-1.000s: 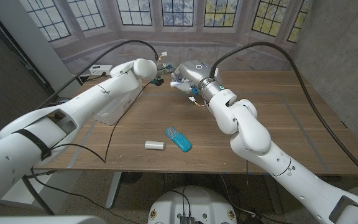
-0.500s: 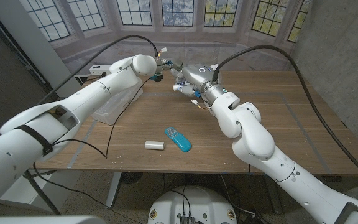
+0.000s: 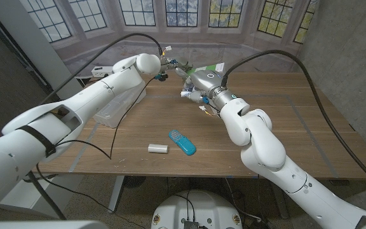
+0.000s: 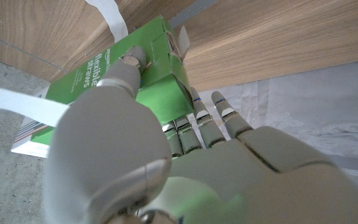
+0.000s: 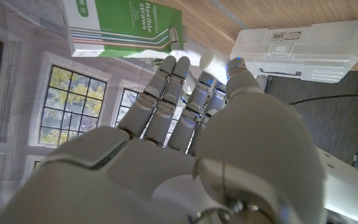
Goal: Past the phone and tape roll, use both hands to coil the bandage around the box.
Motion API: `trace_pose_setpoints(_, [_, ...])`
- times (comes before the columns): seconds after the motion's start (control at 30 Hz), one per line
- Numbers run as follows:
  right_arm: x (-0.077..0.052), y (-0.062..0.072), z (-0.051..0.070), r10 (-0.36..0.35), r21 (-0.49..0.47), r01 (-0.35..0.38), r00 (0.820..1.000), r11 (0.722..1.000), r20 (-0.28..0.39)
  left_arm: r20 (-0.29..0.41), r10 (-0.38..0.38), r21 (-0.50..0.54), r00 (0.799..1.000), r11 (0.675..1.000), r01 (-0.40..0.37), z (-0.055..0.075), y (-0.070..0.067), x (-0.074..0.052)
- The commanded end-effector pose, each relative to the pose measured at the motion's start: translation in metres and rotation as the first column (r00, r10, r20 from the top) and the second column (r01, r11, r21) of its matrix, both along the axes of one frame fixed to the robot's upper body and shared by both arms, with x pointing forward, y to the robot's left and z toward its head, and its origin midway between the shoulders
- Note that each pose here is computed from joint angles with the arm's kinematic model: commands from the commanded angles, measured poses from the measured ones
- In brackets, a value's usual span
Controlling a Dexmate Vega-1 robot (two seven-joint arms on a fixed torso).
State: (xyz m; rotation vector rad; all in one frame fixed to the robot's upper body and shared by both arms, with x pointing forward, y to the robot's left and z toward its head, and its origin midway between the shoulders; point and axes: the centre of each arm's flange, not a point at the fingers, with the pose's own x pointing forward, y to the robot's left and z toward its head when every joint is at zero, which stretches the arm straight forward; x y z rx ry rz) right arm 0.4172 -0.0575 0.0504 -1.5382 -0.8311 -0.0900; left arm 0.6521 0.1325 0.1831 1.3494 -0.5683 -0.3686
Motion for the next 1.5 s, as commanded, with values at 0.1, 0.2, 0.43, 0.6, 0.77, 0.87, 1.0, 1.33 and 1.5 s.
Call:
trace_pose_setpoints(0.1, [-0.002,-0.007,-0.009,-0.024,0.014,0.025,0.999,1.000,-0.043,0.029,-0.008,-0.002,1.000,1.000,0.008,0.012,-0.003,-0.007])
trace_pose_setpoints(0.2, [-0.001,-0.008,-0.013,-0.028,0.015,0.029,0.998,0.999,-0.058,0.034,-0.006,0.001,0.999,1.000,0.006,0.015,-0.004,-0.008])
trace_pose_setpoints(0.43, [-0.004,-0.014,-0.020,-0.046,0.026,0.048,0.995,0.998,-0.084,0.048,-0.007,0.006,0.999,1.000,0.007,0.021,-0.006,-0.009])
trace_pose_setpoints(0.6, [-0.006,-0.017,-0.024,-0.058,0.036,0.062,0.993,0.997,-0.101,0.053,-0.014,0.010,0.998,1.000,0.013,0.023,-0.010,-0.011])
trace_pose_setpoints(0.77, [-0.004,-0.018,-0.029,-0.060,0.046,0.066,0.991,0.997,-0.120,0.057,-0.020,0.012,0.998,1.000,0.019,0.023,-0.015,-0.014])
trace_pose_setpoints(0.87, [-0.002,-0.019,-0.032,-0.064,0.055,0.072,0.989,0.996,-0.134,0.058,-0.022,0.012,0.998,1.000,0.022,0.023,-0.017,-0.016])
trace_pose_setpoints(1.0, [0.003,-0.020,-0.035,-0.062,0.067,0.073,0.987,0.995,-0.148,0.055,-0.028,0.009,0.998,1.000,0.027,0.024,-0.018,-0.019])
trace_pose_setpoints(1.33, [0.022,-0.026,-0.042,-0.068,0.089,0.085,0.982,0.992,-0.179,0.057,-0.024,0.005,0.998,1.000,0.024,0.024,-0.015,-0.024])
trace_pose_setpoints(1.5, [0.034,-0.031,-0.049,-0.074,0.111,0.100,0.973,0.989,-0.220,0.059,-0.019,0.004,0.998,1.000,0.019,0.027,-0.011,-0.025])
